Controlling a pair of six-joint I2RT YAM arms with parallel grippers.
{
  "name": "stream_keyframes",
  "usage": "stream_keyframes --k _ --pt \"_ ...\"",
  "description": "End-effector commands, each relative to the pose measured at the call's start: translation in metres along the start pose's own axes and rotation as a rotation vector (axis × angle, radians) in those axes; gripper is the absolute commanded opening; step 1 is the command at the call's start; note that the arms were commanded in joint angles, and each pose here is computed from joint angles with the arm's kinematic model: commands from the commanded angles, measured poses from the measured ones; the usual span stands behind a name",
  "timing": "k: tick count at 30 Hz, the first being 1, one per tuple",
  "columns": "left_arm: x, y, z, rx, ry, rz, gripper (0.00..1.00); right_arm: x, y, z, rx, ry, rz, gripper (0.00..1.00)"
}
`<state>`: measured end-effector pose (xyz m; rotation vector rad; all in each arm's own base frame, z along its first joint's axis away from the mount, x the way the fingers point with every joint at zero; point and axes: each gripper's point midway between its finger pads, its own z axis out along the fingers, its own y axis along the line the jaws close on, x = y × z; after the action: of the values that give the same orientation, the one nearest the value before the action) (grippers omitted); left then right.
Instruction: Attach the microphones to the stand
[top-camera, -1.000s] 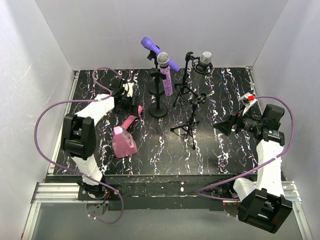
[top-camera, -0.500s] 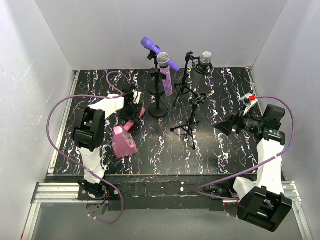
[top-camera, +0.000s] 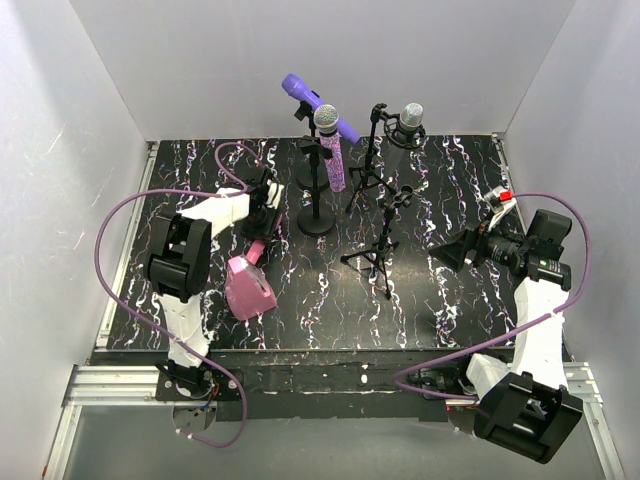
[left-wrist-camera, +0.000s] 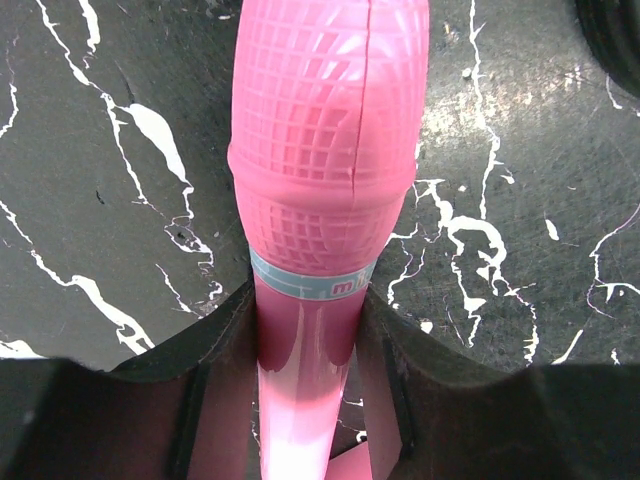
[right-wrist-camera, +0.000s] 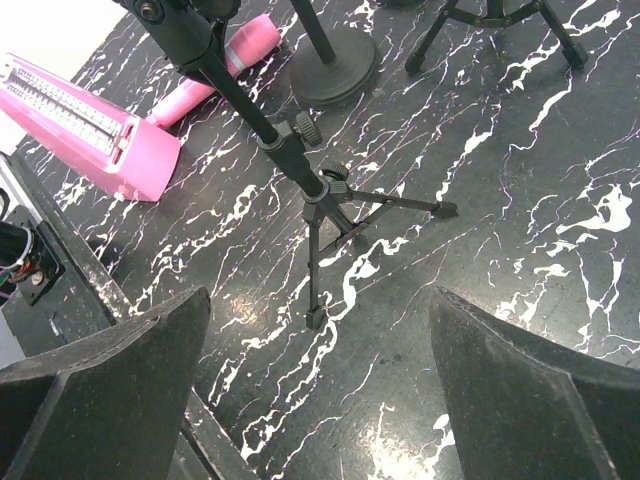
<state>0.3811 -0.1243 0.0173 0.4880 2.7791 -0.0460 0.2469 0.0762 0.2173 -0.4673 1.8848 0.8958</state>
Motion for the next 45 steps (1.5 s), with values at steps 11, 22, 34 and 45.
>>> stream_keyframes --k 11,22,34,45 --pt "-0.02 0.02 -0.034 -0.119 -0.142 -0.019 0.0 -0.006 0.003 -0.003 -0.016 -0.022 -0.022 0.96" --pt "-0.052 0.036 -0.114 -0.199 -0.418 -0.064 0.0 -0.007 0.003 -0.004 -0.019 -0.03 -0.026 0.96" --pt "-0.05 0.033 -0.221 -0.164 -0.681 -0.145 0.0 -0.008 0.006 -0.005 -0.03 -0.04 -0.032 0.96" --pt "-0.031 -0.029 -0.314 0.193 -0.896 -0.048 0.0 -0.01 0.013 -0.007 -0.057 -0.054 -0.054 0.96"
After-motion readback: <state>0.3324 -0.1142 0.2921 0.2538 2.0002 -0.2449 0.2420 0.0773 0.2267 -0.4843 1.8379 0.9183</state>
